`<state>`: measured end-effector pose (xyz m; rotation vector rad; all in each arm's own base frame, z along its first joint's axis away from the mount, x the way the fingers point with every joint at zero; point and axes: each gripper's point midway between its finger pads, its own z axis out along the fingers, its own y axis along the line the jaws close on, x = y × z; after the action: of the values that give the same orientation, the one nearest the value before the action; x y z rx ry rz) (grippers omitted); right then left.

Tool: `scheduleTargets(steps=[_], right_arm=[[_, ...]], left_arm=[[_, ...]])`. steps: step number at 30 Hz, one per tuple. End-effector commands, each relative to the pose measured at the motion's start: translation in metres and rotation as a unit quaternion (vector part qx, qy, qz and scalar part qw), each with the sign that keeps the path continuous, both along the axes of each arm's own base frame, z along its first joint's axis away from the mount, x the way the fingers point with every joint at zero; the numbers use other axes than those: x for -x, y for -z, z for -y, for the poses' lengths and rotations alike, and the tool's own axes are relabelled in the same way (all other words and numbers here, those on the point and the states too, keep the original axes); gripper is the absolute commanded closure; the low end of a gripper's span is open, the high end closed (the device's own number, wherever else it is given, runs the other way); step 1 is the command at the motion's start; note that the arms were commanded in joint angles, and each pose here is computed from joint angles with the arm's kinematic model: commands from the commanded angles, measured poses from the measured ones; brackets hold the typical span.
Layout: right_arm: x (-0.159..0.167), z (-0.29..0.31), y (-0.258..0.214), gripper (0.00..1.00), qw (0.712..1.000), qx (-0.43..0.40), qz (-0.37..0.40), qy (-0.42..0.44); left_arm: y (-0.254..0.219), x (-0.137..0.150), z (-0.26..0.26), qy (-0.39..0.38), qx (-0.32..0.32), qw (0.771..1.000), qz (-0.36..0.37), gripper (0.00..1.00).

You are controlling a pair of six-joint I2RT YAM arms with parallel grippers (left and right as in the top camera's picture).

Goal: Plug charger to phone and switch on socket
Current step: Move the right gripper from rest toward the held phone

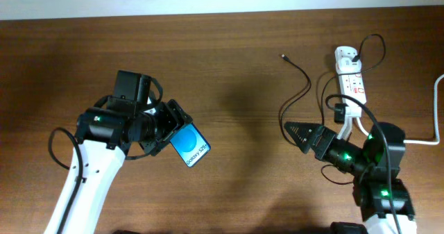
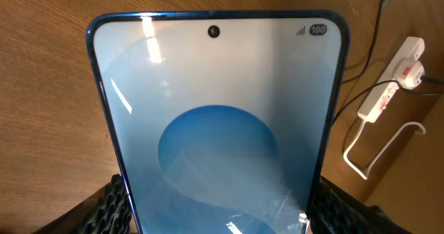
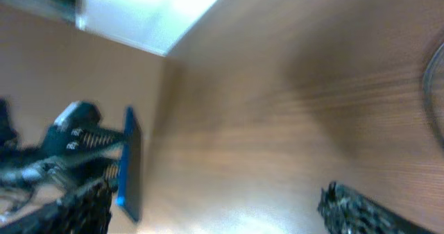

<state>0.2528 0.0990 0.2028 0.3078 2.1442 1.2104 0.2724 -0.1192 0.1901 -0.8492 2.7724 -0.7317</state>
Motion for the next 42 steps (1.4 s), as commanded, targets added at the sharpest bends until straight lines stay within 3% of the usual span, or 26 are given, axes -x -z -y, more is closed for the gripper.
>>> scheduleTargets(steps=[1, 6, 14, 18, 31, 35, 42], right_arm=[[-0.009, 0.036, -0.009, 0.02, 0.987, 0.143, 0.018, 0.066], [0.013, 0.046, -0.014, 0.02, 0.979, 0.189, -0.031, 0.071], [0.069, 0.035, 0.025, 0.02, 0.968, 0.17, -0.18, 0.031], [0.083, 0.033, 0.032, 0.02, 0.962, 0.167, -0.213, 0.024], [0.083, 0.024, 0.027, 0.02, 0.968, 0.198, -0.146, -0.05], [0.082, 0.008, 0.013, 0.02, 0.974, 0.181, -0.082, -0.109], [0.08, -0.006, 0.001, 0.01, 0.979, 0.143, -0.047, -0.137]], left_arm=[[-0.011, -0.001, 0.0, 0.004, 0.006, 1.0, 0.02, 0.67], [-0.011, -0.001, 0.0, 0.004, 0.006, 1.0, 0.02, 0.67], [-0.012, 0.0, 0.003, 0.009, 0.016, 1.0, 0.017, 0.67], [-0.013, 0.003, 0.007, 0.014, 0.028, 0.999, 0.013, 0.67], [-0.009, 0.011, 0.005, 0.013, 0.023, 1.0, -0.007, 0.68], [-0.009, 0.011, 0.005, 0.013, 0.023, 1.0, -0.007, 0.68], [-0.01, 0.011, 0.005, 0.013, 0.023, 1.0, -0.007, 0.68]])
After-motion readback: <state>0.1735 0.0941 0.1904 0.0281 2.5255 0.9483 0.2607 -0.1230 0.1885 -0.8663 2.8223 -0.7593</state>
